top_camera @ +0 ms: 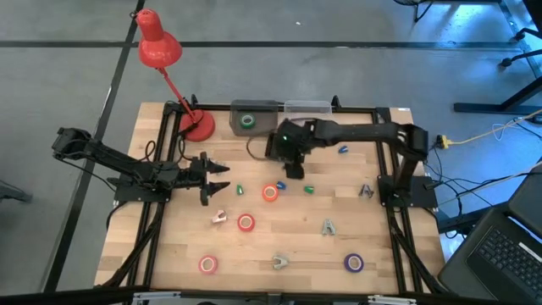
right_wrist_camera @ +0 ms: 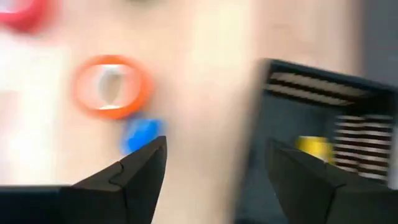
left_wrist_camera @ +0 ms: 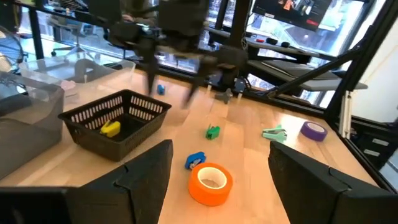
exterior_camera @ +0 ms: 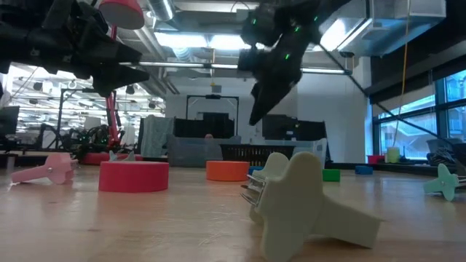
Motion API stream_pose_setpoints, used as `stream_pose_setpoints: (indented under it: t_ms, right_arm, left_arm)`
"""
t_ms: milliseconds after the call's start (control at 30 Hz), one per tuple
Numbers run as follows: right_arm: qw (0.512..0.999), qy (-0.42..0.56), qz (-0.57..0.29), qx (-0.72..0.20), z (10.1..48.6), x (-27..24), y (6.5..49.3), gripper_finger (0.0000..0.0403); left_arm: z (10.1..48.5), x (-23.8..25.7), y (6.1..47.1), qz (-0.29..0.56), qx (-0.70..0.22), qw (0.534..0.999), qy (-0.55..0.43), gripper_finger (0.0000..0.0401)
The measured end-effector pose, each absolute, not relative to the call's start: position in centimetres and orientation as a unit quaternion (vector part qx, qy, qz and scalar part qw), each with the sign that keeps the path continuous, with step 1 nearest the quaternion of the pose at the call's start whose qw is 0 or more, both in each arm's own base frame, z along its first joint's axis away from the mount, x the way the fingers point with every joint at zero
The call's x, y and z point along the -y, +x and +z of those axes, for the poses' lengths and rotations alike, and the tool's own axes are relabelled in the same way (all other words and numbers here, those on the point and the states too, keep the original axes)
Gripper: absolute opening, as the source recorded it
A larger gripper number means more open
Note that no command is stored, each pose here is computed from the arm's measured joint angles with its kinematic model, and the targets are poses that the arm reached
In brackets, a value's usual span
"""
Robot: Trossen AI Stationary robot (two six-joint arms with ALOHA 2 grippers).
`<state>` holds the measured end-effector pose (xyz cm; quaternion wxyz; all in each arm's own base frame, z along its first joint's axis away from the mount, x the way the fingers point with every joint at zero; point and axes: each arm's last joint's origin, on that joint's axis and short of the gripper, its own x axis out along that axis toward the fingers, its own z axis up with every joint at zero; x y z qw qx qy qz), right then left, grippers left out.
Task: Pick and place Stapler, Stapler remover, tape
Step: Put the light blue staple remover into the transparent bin
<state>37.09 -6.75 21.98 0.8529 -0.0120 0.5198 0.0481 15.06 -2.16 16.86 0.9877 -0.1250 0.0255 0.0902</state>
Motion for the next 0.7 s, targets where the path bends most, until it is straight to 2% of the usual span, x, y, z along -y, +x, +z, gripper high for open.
stream_pose_setpoints:
  t_ms: [133, 267, 500, 600, 700]
  right_arm:
    - [0.842, -0.006, 0.101, -0.531, 22.4, 3.1, 35.7, 0.0256]
    - [0.837, 0.007, 0.107, -0.536, 22.5, 0.8, 33.5, 0.0248]
    - [0.850, 0.034, -0.005, -0.525, 21.7, -0.1, 27.8, 0.0228]
    - [0.868, 0.055, -0.031, -0.493, 21.4, 0.0, 25.9, 0.0220]
    - [0.882, 0.069, -0.039, -0.464, 21.4, 0.0, 24.5, 0.0214]
  left_arm:
    - [16.8, 2.2, 15.1, 0.078, -0.030, 0.988, -0.128, 0.0255]
    - [16.6, 2.2, 15.1, 0.080, -0.038, 0.987, -0.137, 0.0255]
    - [16.7, 2.4, 15.1, 0.048, -0.041, 0.989, -0.133, 0.0255]
    - [16.8, 1.9, 15.1, 0.115, -0.023, 0.977, -0.180, 0.0255]
    - [15.8, 1.2, 14.8, 0.216, -0.033, 0.942, -0.255, 0.0252]
